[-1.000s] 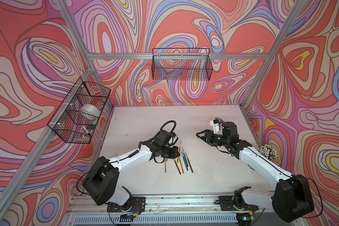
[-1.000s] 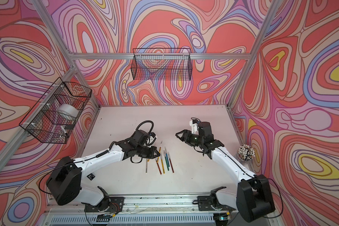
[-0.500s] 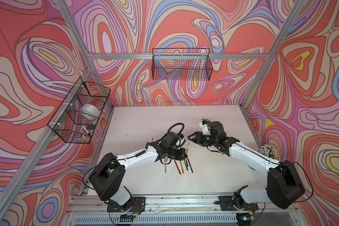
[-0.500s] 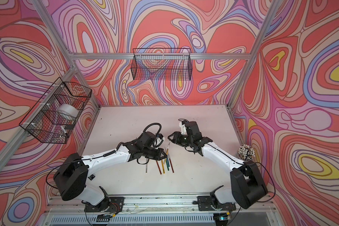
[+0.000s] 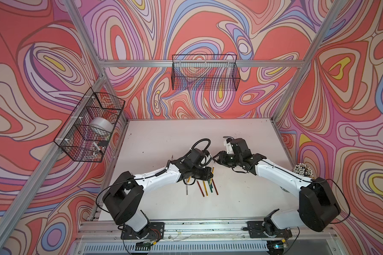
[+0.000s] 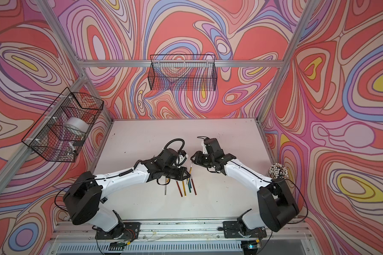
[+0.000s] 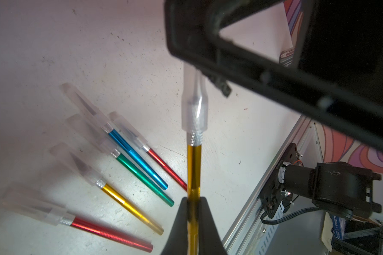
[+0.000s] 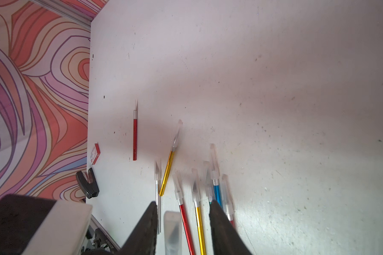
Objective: Remove protective caps from carving knives
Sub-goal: Remove the protective sleeve from the carving knife, then place the protective sleeve at the center of the board, then place the carving knife at the center of the board.
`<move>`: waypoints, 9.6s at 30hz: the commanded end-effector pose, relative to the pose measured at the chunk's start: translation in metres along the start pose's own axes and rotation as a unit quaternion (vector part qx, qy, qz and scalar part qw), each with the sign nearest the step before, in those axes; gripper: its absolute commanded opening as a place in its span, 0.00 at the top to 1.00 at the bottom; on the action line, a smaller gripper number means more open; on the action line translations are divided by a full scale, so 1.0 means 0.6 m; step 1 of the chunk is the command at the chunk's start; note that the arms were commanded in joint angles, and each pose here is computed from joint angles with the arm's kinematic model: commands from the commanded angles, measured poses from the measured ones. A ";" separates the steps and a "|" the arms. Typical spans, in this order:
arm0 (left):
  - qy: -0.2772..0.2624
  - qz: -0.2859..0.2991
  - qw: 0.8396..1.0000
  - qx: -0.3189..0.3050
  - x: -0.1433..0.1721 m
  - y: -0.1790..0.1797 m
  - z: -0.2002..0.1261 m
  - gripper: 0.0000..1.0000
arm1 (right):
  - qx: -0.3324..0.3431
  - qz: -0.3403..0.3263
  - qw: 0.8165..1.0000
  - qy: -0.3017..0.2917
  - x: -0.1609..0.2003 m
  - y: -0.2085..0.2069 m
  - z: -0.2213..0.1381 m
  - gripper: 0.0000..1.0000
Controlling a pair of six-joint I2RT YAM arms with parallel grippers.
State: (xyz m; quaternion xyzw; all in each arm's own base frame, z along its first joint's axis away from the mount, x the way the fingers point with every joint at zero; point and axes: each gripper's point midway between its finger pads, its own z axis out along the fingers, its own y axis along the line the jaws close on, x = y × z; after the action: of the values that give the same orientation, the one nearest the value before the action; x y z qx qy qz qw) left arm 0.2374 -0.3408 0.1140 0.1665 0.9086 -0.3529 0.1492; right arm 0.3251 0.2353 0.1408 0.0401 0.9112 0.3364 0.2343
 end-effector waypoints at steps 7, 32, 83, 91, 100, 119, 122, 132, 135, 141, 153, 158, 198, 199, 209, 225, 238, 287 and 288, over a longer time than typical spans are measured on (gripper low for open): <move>-0.010 0.004 1.000 0.003 -0.013 -0.010 0.005 0.94 | 0.001 -0.008 1.000 -0.002 -0.004 0.010 0.005 0.70; -0.012 0.006 1.000 0.006 -0.013 -0.013 0.007 0.95 | -0.003 0.000 1.000 -0.009 -0.013 0.018 0.004 0.85; -0.001 0.024 0.999 0.031 0.020 -0.024 0.005 0.95 | 0.033 -0.003 0.996 -0.082 -0.102 0.024 -0.029 0.90; 0.011 0.028 0.999 0.041 0.029 -0.027 0.008 0.95 | 0.032 -0.002 0.996 -0.089 -0.123 0.021 -0.031 0.90; 0.009 0.026 0.999 0.036 0.029 -0.023 0.007 0.95 | 0.034 0.003 0.995 -0.092 -0.134 0.008 -0.035 0.90; -0.024 0.015 1.000 0.013 0.019 -0.013 -0.011 0.95 | 0.213 -0.024 0.977 -0.019 -0.098 -0.174 -0.095 0.89; -0.025 0.015 0.999 0.013 0.018 -0.013 -0.012 0.95 | 0.250 -0.021 0.968 -0.006 -0.091 -0.211 -0.102 0.89; -0.027 0.017 0.999 0.006 0.021 -0.008 -0.016 0.95 | 0.313 0.018 0.949 0.037 -0.077 -0.303 -0.104 0.89; -0.029 0.018 0.999 0.005 0.020 -0.008 -0.017 0.96 | 0.331 0.019 0.942 0.050 -0.074 -0.322 -0.100 0.88; -0.028 0.019 0.999 0.001 0.021 -0.005 -0.017 0.96 | 0.345 0.021 0.936 0.069 -0.072 -0.354 -0.086 0.87; -0.025 0.014 1.000 -0.006 0.022 0.003 -0.011 0.96 | 0.354 0.021 0.931 0.082 -0.083 -0.393 -0.060 0.87; -0.023 0.014 1.000 -0.007 0.020 0.004 -0.009 0.96 | 0.354 0.017 0.932 0.082 -0.090 -0.397 -0.051 0.87; -0.019 0.004 1.000 -0.007 0.022 0.013 -0.002 0.97 | 0.313 0.005 0.945 0.096 -0.097 -0.393 -0.011 0.77; -0.019 0.004 1.000 -0.007 0.023 0.013 -0.002 0.97 | 0.313 0.005 0.945 0.096 -0.097 -0.393 -0.011 0.76; -0.022 0.003 1.000 -0.006 0.020 0.011 -0.004 0.98 | 0.323 0.000 0.943 0.078 -0.113 -0.384 -0.029 0.74; -0.037 -0.016 0.997 -0.059 -0.009 0.039 -0.057 0.99 | 0.232 -0.009 0.972 -0.020 -0.114 -0.283 -0.093 0.73; -0.025 -0.029 0.981 -0.189 -0.024 0.154 -0.139 0.99 | 0.041 -0.069 0.996 -0.044 -0.062 -0.108 -0.132 0.45; 0.055 -0.141 0.915 -0.375 -0.036 0.435 -0.173 0.97 | -0.093 -0.095 0.991 -0.023 -0.030 -0.016 -0.157 0.02; 0.056 -0.143 0.914 -0.376 -0.035 0.437 -0.172 0.97 | -0.093 -0.095 0.991 -0.023 -0.030 -0.017 -0.156 0.02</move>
State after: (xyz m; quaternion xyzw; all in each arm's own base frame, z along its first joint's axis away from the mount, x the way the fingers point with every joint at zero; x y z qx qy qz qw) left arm 0.3477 -0.0970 0.0416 -0.0122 0.9938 -0.0052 0.1102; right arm 0.3007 0.1672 0.2056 -0.0534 0.8718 0.3969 0.2821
